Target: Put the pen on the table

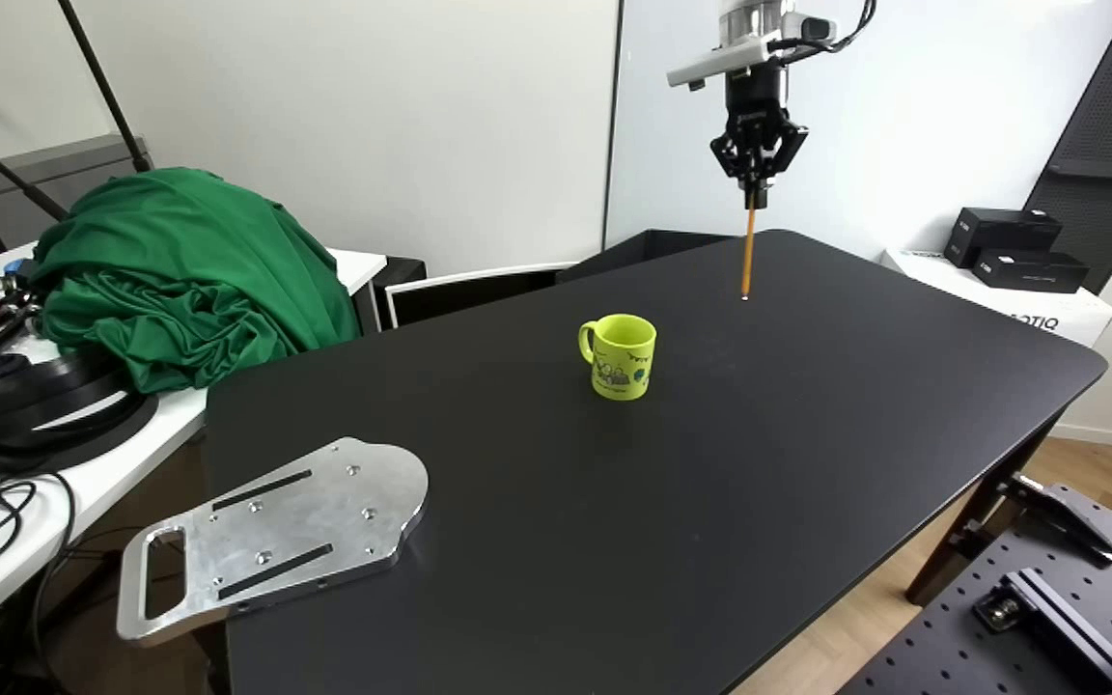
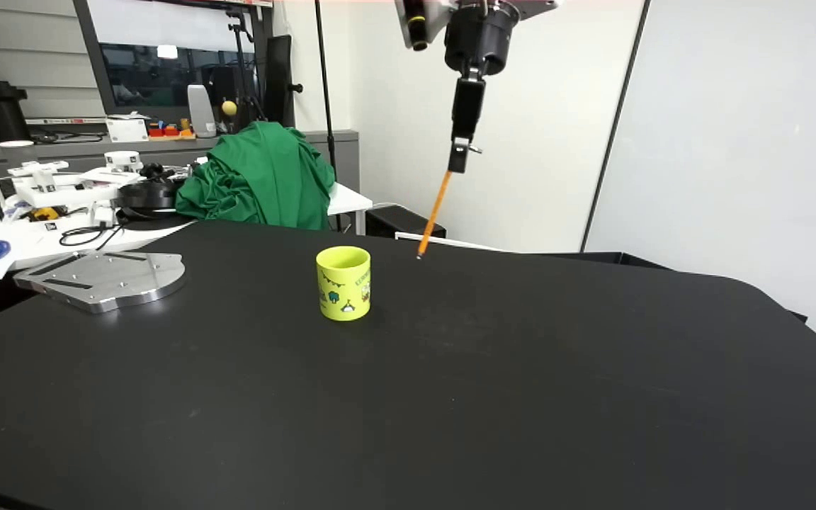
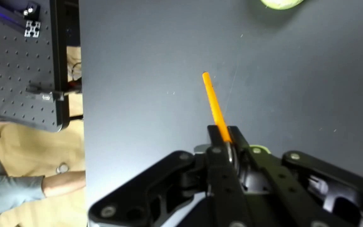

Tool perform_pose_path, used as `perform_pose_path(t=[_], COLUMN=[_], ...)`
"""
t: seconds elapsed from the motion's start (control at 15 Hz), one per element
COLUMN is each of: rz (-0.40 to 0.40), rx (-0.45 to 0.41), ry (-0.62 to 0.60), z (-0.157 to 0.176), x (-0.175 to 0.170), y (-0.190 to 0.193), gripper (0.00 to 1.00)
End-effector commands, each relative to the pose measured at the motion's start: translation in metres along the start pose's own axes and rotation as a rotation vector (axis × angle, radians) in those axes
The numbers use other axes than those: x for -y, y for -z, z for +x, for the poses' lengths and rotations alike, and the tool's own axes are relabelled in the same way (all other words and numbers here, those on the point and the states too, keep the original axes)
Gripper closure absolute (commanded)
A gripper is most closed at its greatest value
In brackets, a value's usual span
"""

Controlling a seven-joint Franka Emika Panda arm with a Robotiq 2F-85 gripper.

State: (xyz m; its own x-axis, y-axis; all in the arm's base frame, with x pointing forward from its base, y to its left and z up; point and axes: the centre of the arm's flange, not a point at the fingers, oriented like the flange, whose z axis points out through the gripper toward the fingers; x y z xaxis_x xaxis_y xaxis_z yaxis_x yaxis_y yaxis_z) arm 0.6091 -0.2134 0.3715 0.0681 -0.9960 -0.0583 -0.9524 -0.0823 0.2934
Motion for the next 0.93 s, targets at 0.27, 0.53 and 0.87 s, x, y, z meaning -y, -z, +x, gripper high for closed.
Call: perform_pose_path(t=[0.27,0.53,0.87], rz=[-0.160,-0.221,-0.225], rx=[-0.401,-0.624,-0.796], ry=[-0.049,-0.045,0.030], z=[0.022,0.027,0.029], x=[-0.007,-0.002,0.006], y=[-0.053,-0.082,-0.111], gripper=[0.97,0.97,0.97])
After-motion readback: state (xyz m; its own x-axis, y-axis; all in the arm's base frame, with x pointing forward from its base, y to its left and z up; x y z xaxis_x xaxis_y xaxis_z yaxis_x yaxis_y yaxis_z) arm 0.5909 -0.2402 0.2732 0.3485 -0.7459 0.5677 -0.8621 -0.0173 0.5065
